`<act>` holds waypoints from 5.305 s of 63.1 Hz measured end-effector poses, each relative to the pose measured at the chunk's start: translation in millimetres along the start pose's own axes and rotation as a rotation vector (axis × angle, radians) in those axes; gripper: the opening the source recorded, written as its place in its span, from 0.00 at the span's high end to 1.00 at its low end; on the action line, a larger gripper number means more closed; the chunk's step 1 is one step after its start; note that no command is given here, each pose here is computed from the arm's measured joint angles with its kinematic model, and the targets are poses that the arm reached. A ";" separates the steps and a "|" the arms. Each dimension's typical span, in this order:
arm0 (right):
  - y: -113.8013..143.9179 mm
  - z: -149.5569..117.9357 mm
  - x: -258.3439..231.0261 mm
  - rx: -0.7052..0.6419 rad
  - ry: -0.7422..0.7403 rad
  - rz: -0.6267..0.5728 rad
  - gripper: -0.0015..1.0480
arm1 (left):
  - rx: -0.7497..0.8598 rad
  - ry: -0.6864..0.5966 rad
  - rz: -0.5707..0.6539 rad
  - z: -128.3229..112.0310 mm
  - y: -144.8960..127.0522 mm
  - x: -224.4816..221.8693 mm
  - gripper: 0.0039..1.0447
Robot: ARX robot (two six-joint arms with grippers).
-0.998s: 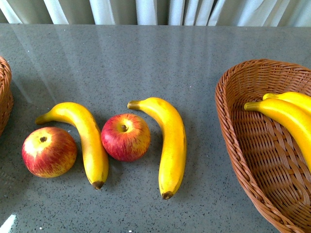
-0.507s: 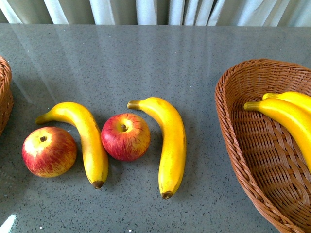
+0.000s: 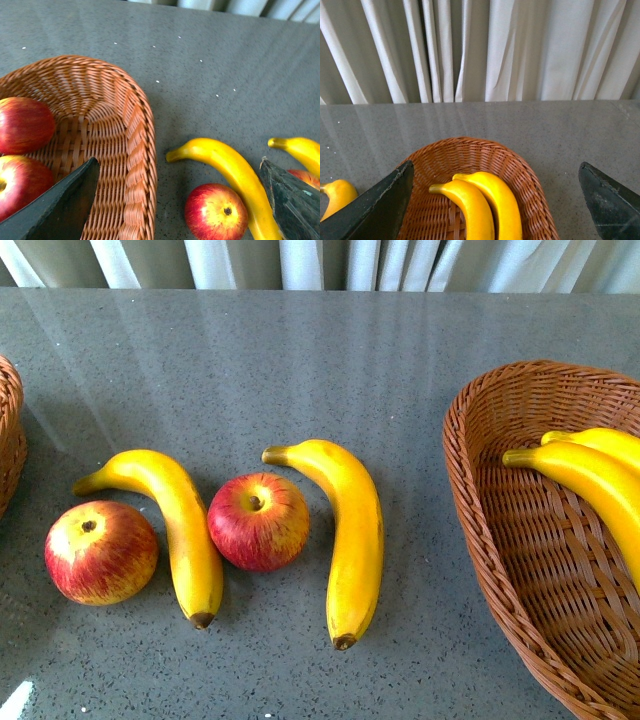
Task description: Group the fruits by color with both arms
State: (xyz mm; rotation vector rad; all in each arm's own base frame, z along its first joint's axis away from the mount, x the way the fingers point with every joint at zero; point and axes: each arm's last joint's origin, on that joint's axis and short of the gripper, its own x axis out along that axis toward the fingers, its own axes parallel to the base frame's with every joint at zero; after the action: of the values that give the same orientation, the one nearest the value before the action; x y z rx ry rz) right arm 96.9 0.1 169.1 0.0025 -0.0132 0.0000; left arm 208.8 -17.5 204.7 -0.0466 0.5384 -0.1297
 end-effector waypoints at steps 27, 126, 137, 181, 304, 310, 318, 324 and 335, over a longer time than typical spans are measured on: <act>0.0 0.0 0.0 0.000 0.000 0.000 0.09 | 0.346 0.147 -0.241 -15.8 -24.9 37.8 0.09; 0.0 0.0 0.0 0.000 0.000 0.000 0.09 | 0.768 0.446 -0.471 -65.6 -19.0 102.2 0.09; 0.0 0.0 0.0 0.000 0.000 0.000 0.09 | 0.774 0.448 -0.476 -67.7 -21.4 105.1 0.09; 0.0 0.0 0.0 0.000 0.000 0.000 0.09 | 0.773 0.434 -0.477 -69.7 -30.2 111.8 0.09; 0.0 0.0 0.0 0.000 0.000 0.000 0.09 | 0.415 0.342 -0.014 2.1 106.7 95.9 0.13; 0.0 0.0 0.0 0.000 0.000 0.000 0.09 | 0.414 0.342 -0.014 -0.1 106.8 95.7 0.09; 0.0 0.0 0.0 0.000 0.000 0.000 0.09 | 0.416 0.318 -0.024 -0.8 104.1 94.7 0.09; 0.0 0.0 0.0 0.000 0.000 0.000 0.09 | 0.423 0.258 -0.072 6.3 93.0 87.4 0.09; 0.0 0.0 0.0 0.000 0.000 0.000 0.09 | 0.503 0.130 -0.253 26.1 48.6 66.4 0.09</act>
State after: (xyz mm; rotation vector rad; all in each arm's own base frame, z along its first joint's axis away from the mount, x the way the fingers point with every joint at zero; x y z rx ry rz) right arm 96.9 0.1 169.1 0.0025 -0.0132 0.0000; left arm 284.2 21.9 189.6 0.3877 0.6159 -0.5140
